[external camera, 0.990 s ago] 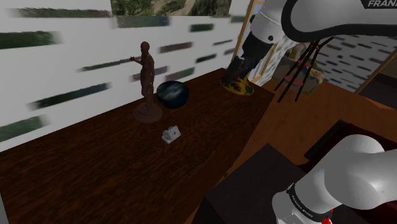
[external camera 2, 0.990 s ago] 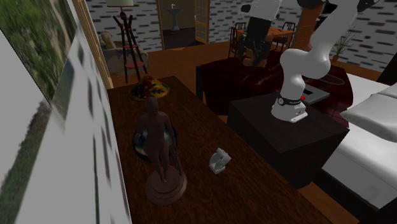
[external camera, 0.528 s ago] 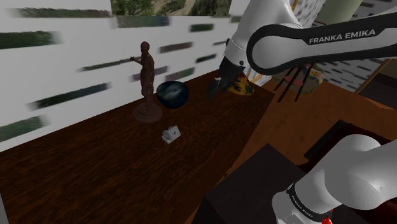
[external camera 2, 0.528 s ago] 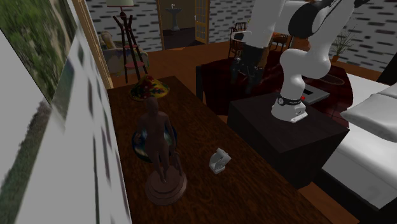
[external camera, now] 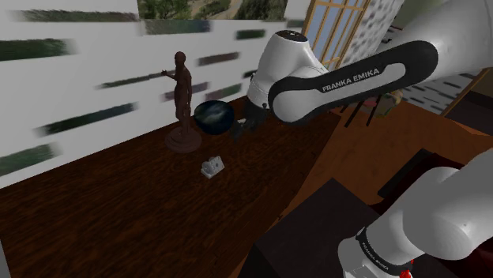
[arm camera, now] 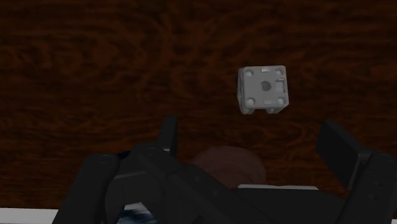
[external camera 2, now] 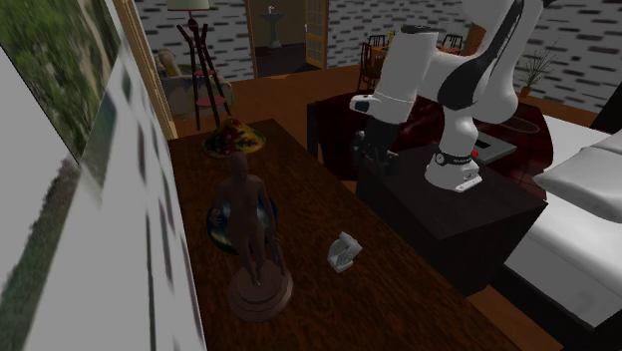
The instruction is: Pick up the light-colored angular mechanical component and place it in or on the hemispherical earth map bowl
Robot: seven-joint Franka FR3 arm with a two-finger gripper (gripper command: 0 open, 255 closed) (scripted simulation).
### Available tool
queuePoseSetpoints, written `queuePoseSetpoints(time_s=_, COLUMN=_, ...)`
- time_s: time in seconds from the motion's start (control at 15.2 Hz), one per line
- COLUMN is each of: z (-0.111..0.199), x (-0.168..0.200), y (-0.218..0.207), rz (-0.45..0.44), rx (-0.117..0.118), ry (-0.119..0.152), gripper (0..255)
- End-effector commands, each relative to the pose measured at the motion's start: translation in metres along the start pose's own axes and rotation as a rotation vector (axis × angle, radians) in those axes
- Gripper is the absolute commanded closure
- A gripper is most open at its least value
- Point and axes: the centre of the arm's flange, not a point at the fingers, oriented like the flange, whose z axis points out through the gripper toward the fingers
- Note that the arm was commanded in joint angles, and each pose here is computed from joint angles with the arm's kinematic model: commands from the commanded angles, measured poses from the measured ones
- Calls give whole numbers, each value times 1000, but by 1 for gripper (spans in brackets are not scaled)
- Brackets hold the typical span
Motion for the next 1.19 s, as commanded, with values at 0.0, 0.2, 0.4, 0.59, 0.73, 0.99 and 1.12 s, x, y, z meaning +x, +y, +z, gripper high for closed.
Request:
queuePoseSetpoints(time_s=0.0, z=26, x=5, y=-9, rz=-7, rx=0, ry=1, gripper=0)
queuePoseSetpoints(time_s=0.2, z=62, x=15, y=-23, rz=-18, rx=-1, ry=0, gripper=0)
queuePoseSetpoints(time_s=0.4, z=97, x=24, y=-37, rz=-28, rx=-3, ry=-1, gripper=0)
queuePoseSetpoints(time_s=0.59, z=133, x=33, y=-52, rz=-39, rx=-5, ry=-2, gripper=0)
queuePoseSetpoints(time_s=0.73, z=147, x=35, y=-55, rz=-41, rx=-5, ry=-3, gripper=0)
queuePoseSetpoints(time_s=0.99, z=168, x=35, y=-55, rz=-41, rx=-5, ry=-3, gripper=0)
queuePoseSetpoints(time_s=1.12, z=178, x=35, y=-55, rz=-41, rx=-5, ry=-3, gripper=0)
